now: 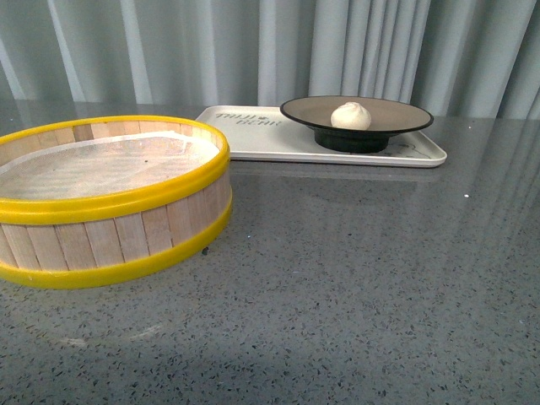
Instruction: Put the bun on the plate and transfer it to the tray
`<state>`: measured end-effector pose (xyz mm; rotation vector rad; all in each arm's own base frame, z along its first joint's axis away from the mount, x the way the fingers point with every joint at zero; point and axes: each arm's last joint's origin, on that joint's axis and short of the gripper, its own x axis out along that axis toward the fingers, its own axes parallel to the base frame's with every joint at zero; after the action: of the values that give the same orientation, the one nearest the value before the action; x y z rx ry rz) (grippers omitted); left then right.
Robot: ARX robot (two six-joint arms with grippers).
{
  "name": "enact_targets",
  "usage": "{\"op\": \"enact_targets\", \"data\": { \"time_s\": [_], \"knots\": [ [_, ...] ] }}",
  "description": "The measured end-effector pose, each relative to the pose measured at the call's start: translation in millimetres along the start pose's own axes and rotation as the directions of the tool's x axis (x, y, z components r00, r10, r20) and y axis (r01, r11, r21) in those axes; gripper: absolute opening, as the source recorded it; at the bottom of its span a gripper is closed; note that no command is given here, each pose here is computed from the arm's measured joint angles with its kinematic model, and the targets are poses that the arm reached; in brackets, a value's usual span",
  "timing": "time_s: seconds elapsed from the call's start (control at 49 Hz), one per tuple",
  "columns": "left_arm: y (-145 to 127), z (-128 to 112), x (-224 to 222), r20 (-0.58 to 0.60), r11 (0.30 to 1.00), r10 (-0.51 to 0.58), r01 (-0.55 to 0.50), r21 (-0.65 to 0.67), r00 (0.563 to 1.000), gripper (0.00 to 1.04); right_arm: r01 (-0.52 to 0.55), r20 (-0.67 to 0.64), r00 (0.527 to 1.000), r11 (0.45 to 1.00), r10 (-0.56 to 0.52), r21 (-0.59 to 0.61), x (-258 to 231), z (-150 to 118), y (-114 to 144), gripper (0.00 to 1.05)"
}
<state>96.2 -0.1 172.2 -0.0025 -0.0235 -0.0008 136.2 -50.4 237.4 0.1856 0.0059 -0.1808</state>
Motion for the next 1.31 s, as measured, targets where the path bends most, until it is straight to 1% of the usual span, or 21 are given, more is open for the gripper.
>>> {"op": "enact_targets", "data": {
  "time_s": [0.041,0.061,0.102,0.286,0.347,0.429,0.551,0.592,0.694,0.898,0.959,1.0,1.306],
  "knots": [
    [0,0,0,0.0,1.0,0.0,0.0,0.0,1.0,0.98,-0.118,-0.007,0.993,0.991,0.117,-0.064,-6,-9,5,0.74],
    [0,0,0,0.0,1.0,0.0,0.0,0.0,1.0,0.98,-0.15,-0.011,0.989,0.984,0.149,-0.098,-8,-14,7,0.69],
    [0,0,0,0.0,1.0,0.0,0.0,0.0,1.0,0.98,-0.178,-0.012,0.984,0.975,0.178,-0.131,-11,-20,11,0.6],
    [0,0,0,0.0,1.0,0.0,0.0,0.0,1.0,0.98,-0.163,-0.014,0.987,0.972,0.163,-0.167,-19,-41,19,0.22],
    [0,0,0,0.0,1.0,0.0,0.0,0.0,1.0,0.98,-0.167,-0.012,0.986,0.971,0.167,-0.172,-22,-45,21,0.12],
    [0,0,0,0.0,1.0,0.0,0.0,0.0,1.0,0.98,-0.174,-0.011,0.985,0.969,0.174,-0.175,-24,-48,22,0.01],
    [0,0,0,0.0,1.0,0.0,0.0,0.0,1.0,0.98,-0.172,-0.014,0.985,0.969,0.172,-0.179,-27,-56,25,0.02],
    [0,0,0,0.0,1.0,0.0,0.0,0.0,1.0,0.98,-0.138,-0.009,0.99,0.974,0.139,-0.18,-28,-59,28,0.02],
    [0,0,0,0.0,1.0,0.0,0.0,0.0,1.0,0.98,-0.185,-0.011,0.983,0.966,0.186,-0.181,-32,-63,34,0.02],
    [0,0,0,0.0,1.0,0.0,0.0,0.0,1.0,0.98,-0.176,-0.019,0.984,0.968,0.175,-0.181,-38,-69,32,0.02],
    [0,0,0,0.0,1.0,0.0,0.0,0.0,1.0,0.98,-0.177,-0.037,0.984,0.967,0.174,-0.181,-42,-77,29,0.02],
    [0,0,0,0.0,1.0,0.001,-0.001,0.0,1.0,0.98,-0.179,-0.026,0.984,0.967,0.177,-0.181,-44,-81,28,0.02],
    [0,0,0,0.0,1.0,0.0,0.0,0.0,1.0,0.98,-0.176,-0.01,0.984,0.967,0.178,-0.181,-45,-80,28,0.02]
  ]
}}
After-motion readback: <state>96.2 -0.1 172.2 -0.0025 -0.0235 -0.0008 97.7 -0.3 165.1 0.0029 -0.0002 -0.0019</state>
